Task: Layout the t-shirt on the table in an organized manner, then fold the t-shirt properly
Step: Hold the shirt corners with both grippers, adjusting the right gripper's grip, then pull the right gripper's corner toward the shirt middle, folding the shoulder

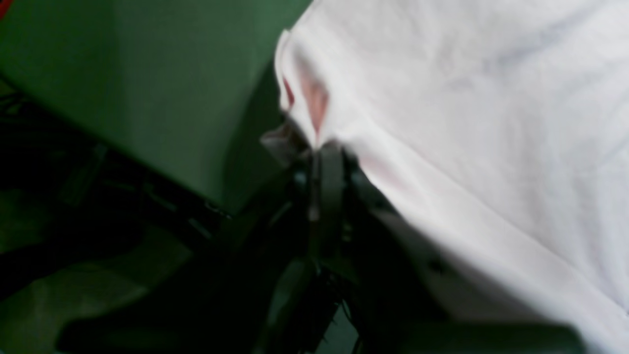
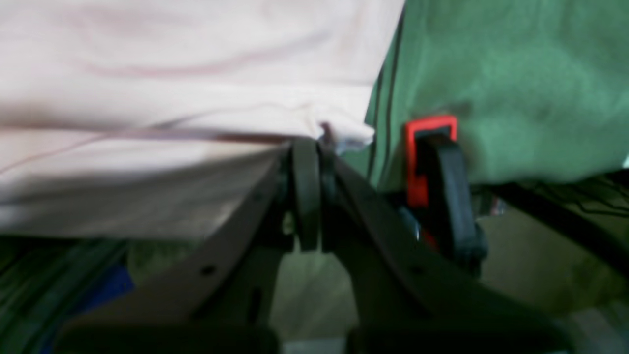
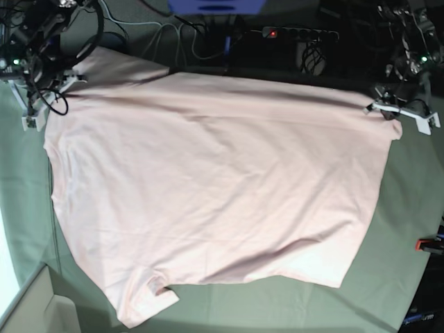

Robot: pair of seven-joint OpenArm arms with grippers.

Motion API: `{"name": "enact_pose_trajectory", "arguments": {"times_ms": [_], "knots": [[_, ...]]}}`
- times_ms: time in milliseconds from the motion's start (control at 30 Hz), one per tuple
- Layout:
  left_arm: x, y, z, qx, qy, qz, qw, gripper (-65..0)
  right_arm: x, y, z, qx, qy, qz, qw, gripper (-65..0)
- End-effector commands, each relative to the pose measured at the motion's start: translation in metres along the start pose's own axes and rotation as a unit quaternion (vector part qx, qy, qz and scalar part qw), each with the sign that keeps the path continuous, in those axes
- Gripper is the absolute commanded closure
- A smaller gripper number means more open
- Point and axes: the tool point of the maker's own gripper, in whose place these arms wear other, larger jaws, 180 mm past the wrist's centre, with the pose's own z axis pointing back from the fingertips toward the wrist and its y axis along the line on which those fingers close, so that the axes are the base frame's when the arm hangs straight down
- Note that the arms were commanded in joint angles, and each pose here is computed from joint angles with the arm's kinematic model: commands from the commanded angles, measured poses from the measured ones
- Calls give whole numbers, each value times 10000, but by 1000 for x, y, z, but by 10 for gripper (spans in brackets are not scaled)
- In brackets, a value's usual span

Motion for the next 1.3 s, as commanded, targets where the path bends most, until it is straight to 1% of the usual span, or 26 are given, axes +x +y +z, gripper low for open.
{"name": "enact_pose_trajectory", "arguments": {"times_ms": [0, 200, 333, 433, 567, 733, 833, 1000, 1067, 1200, 1267], "knots": [[13, 1, 3, 14, -222, -56, 9997, 0, 9, -7, 5, -112, -151, 25, 9998, 0], [14, 1, 3, 11, -237, -54, 9997, 0, 17, -7, 5, -123, -235, 23, 9996, 0], [15, 0, 4, -10, -250, -42, 9997, 0, 29, -7, 6, -115, -366, 13, 9993, 0], [23, -6, 11, -73, -395, -112, 9991, 0, 32, -6, 6, -113, -403, 16, 9991, 0], [35, -14, 22, -160, -604, -210, 9978, 0, 40, 7, 4, 16, -447, 221, 9988, 0], [40, -17, 23, -189, -672, -214, 9973, 0, 43, 17, 3, 116, -468, 328, 9983, 0], [39, -16, 22, -179, -659, -200, 9975, 0, 37, 16, 2, 106, -391, 349, 9986, 0], [40, -16, 21, -179, -659, -196, 9975, 0, 11, 12, 0, 79, -90, 389, 9992, 0], [40, -16, 21, -174, -659, -202, 9975, 0, 5, 12, -3, 111, -7, 354, 9993, -56], [44, -19, 20, -203, -702, -196, 9971, 0, -2, 7, -15, 185, 198, 339, 9991, -231], [45, -19, 20, -201, -707, -198, 9971, 0, -2, 7, -19, 233, 225, 270, 9991, -297]]}}
